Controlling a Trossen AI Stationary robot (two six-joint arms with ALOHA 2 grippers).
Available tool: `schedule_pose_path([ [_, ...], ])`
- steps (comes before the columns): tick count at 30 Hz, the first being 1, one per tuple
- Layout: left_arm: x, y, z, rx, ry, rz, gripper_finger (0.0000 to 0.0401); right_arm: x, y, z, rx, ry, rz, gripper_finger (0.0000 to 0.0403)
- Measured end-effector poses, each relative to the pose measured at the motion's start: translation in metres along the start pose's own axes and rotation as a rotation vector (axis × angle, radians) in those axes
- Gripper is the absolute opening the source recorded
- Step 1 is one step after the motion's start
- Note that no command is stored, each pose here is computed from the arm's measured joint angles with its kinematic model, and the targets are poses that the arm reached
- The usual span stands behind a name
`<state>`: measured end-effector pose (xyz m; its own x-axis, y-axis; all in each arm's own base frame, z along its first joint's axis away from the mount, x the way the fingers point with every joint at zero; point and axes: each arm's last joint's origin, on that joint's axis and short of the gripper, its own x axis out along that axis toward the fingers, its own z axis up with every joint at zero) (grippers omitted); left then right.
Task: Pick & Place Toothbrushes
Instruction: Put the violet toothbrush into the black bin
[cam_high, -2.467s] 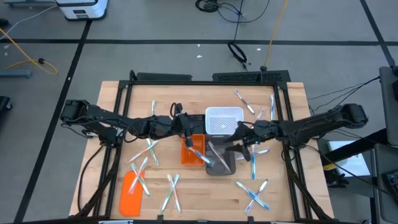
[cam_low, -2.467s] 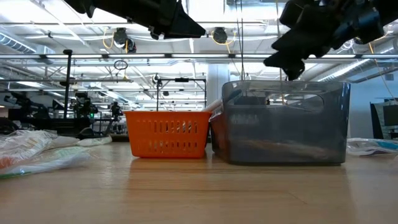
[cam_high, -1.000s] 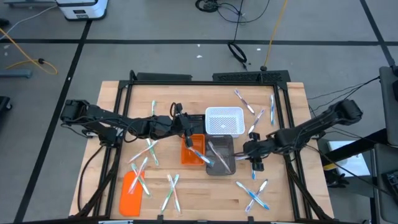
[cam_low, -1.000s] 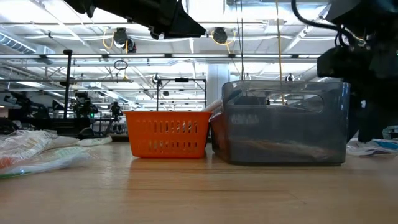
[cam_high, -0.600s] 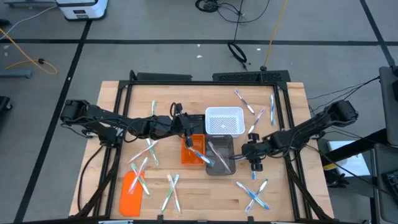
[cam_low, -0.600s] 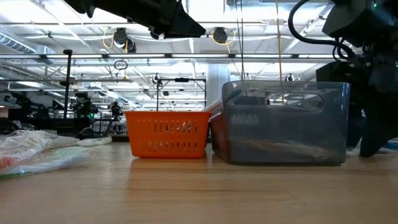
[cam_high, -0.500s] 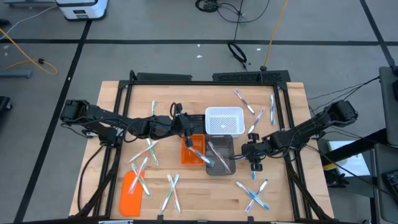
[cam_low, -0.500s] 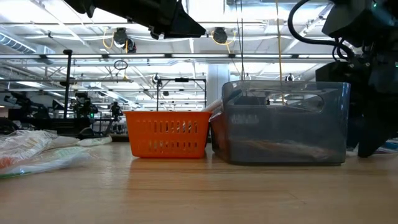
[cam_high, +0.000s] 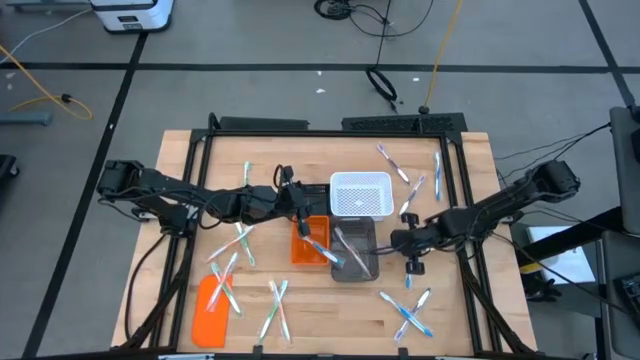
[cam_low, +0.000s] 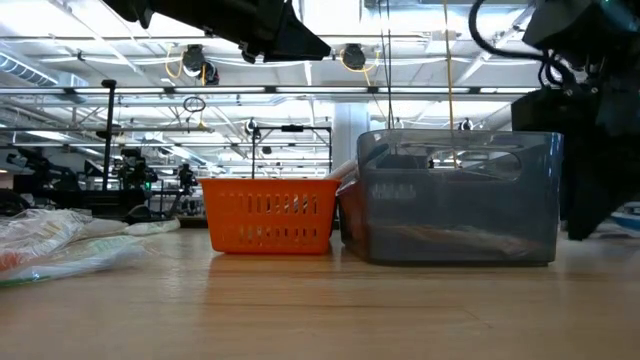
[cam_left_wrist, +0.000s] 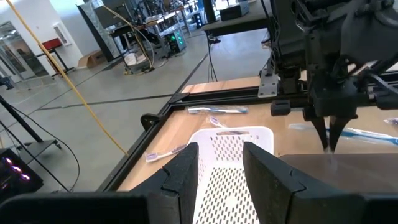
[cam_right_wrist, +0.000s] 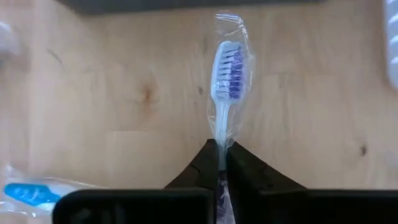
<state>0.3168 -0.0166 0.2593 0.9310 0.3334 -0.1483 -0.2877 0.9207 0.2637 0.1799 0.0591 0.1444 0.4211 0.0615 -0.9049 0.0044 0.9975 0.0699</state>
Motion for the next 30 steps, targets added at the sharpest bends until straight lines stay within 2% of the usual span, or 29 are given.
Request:
schedule_pose_path([
  [5, 0.0, 0.0, 0.0, 0.0, 0.0, 0.0, 0.0129, -0.02, 0.0, 0.009, -0.008, -0.111, -0.009, 0.0004],
  [16, 0.0, 0.0, 0.0, 0.0, 0.0, 0.0, 0.0129, -0.076, -0.004, 0.024, -0.014, -0.324, -0.121, 0.0003],
  [22, 0.0, 0.0, 0.001, -0.003, -0.006, 0.001, 0.0129, -0.096, -0.006, 0.033, -0.015, -0.477, -0.187, 0.0003],
  [30, 0.0, 0.0, 0.005, -0.046, -0.052, -0.036, 0.0129, -0.112, -0.004, 0.048, -0.078, -0.698, -0.228, 0.0002],
])
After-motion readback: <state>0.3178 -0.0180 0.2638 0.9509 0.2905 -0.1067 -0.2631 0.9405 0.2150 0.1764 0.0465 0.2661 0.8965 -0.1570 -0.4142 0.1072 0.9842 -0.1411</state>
